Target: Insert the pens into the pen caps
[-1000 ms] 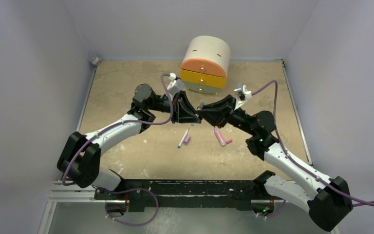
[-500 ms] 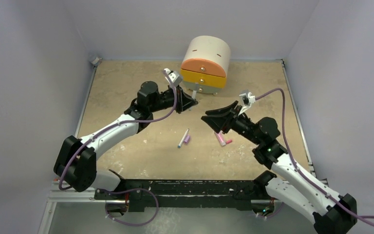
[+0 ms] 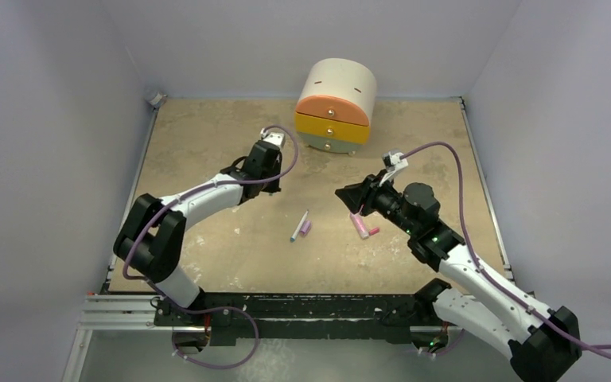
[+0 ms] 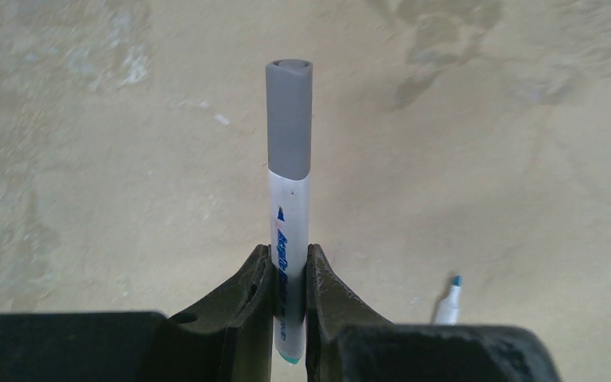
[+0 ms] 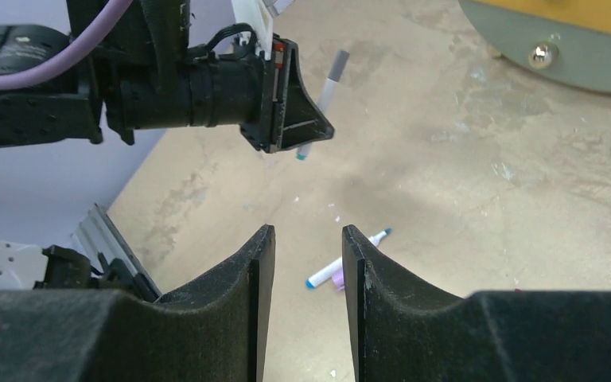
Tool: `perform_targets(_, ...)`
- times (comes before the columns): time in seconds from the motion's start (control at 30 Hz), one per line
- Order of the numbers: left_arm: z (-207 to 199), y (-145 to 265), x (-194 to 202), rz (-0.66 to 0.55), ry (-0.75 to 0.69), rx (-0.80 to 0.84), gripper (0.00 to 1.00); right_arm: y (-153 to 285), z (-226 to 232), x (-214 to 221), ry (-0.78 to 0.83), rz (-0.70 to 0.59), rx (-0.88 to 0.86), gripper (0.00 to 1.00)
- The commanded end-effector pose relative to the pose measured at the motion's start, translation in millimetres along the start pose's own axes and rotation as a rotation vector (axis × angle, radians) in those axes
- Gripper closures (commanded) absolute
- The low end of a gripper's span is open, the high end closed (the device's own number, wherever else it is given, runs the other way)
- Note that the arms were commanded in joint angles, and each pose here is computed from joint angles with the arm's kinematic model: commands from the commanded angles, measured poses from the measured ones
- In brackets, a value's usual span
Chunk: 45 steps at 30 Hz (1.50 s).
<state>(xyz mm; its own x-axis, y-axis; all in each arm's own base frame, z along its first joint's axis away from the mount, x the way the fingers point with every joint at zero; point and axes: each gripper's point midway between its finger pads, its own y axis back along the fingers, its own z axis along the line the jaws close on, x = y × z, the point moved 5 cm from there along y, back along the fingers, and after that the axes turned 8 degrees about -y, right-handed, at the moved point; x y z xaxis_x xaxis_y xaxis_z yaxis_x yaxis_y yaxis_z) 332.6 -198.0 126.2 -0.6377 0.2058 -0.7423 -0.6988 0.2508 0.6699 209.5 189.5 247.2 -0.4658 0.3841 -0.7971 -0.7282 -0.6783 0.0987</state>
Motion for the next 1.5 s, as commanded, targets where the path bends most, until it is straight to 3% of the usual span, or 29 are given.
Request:
perform_targets(0.0,24,-4,17,0.123,-0.012,-0.196,1.00,-9,6,-10,0.027,-0.011,-0.021,0.62)
perform_targets(0.23,41,-7,39,0.219,-0.044,-0.322,1.00,-15,-1,1,0.026,0.034,-0.014,0.62)
perform_targets(0.4,33,-17,35,0.240,-0.038,-0.258,1.00,-19,-5,8,0.033,0.066,-0.007,0.62)
perform_targets(0.67,27,-27,45,0.272,-0.012,-0.174,0.79,-20,-12,14,0.052,0.093,0.017,0.62)
perform_targets(0.9,32,-29,47,0.278,-0.003,-0.199,0.74,-19,-20,22,0.049,0.111,0.050,0.61)
perform_targets(1.1,29,-11,16,0.157,0.032,-0.172,0.74,-22,-48,35,0.013,0.165,0.239,0.60)
perform_targets(1.3,13,24,-34,-0.061,0.085,-0.031,0.71,-22,-102,68,-0.009,0.335,0.615,0.43)
perform_targets(1.37,8,37,-46,-0.131,0.101,0.017,0.69,-20,-114,78,-0.012,0.364,0.694,0.35)
perform_targets(1.47,5,48,-54,-0.179,0.105,0.053,0.68,-16,-125,86,-0.011,0.379,0.760,0.31)
